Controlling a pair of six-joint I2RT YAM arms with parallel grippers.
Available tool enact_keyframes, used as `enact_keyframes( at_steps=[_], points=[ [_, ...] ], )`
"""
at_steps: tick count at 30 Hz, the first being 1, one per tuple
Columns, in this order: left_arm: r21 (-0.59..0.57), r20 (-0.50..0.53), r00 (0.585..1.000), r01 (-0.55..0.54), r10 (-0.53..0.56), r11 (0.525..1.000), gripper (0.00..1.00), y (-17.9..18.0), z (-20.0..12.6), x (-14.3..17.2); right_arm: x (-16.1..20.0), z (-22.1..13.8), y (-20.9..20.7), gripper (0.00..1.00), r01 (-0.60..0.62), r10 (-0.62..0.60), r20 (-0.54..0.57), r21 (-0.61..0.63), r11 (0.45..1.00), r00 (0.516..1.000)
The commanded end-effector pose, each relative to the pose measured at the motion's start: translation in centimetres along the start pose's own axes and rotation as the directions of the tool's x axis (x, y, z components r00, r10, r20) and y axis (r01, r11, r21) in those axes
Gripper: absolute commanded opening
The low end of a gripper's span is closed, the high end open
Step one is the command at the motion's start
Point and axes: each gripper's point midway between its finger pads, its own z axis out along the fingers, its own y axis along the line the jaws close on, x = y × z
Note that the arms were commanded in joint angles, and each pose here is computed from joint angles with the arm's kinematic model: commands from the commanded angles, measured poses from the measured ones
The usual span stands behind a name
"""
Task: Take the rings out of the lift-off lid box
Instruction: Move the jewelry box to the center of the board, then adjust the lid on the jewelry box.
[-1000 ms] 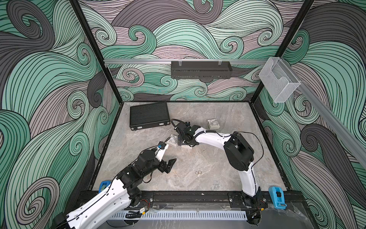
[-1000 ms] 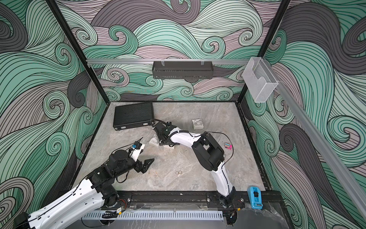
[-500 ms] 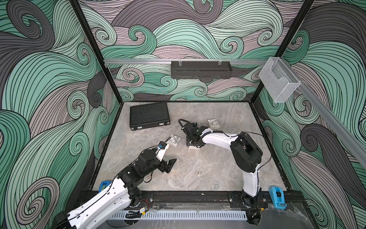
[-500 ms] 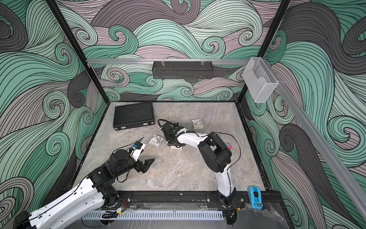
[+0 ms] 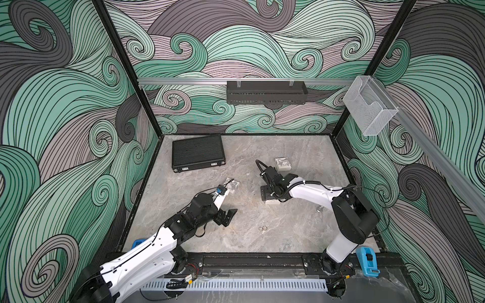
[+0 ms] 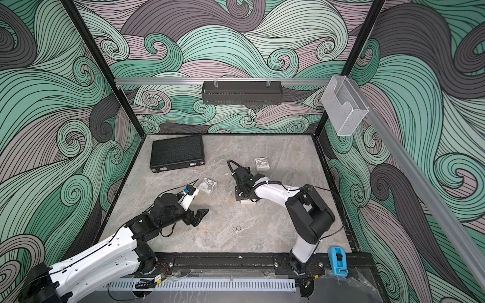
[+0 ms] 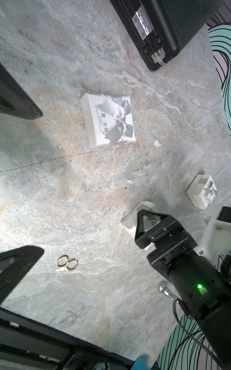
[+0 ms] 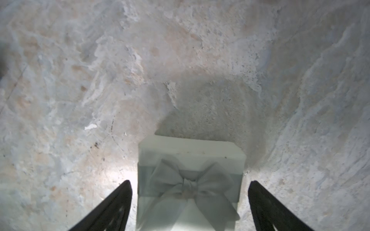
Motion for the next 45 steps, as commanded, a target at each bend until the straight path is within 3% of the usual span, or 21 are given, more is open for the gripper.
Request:
enact_keyframes(
  at_steps=[1,8,12,18,33,45],
  points=[
    [0.038,0.05,0.998,-0.037,0.035,0.999,0.99,-1.0,-0.1,-2.9,-1.6,-1.2,-0.7,1.0,0.013,-0.011,0.05,-0.046,0.999,0.999],
    [0.054,0.02,0.999,-0.038,0.037,0.998,0.99,-1.3,0.9,-3.4,-8.0,-3.1,-5.4,1.0,-0.039,0.056,0.144,-0.113,0.993,0.988],
    [0.054,0.002,0.999,-0.05,0.049,0.997,0.99,-1.3,1.6,-3.3,-10.9,-0.6,-8.9,1.0,-0.114,0.124,0.12,-0.084,0.99,0.985],
    [0.052,-0.033,0.998,-0.045,0.047,0.998,0.99,-1.2,2.5,-3.3,-14.0,3.4,-10.7,1.0,-0.106,0.107,0.113,-0.015,0.994,0.988],
    [0.062,-0.048,0.998,-0.043,0.046,0.997,0.99,-1.4,3.0,-3.4,-15.9,4.6,-13.0,1.0,-0.173,0.173,0.136,-0.016,0.985,0.975],
    [0.073,-0.051,0.998,-0.039,0.043,0.997,0.99,-1.6,2.9,-3.2,-15.1,6.5,-14.2,1.0,-0.199,0.196,0.073,0.032,0.98,0.978]
  ],
)
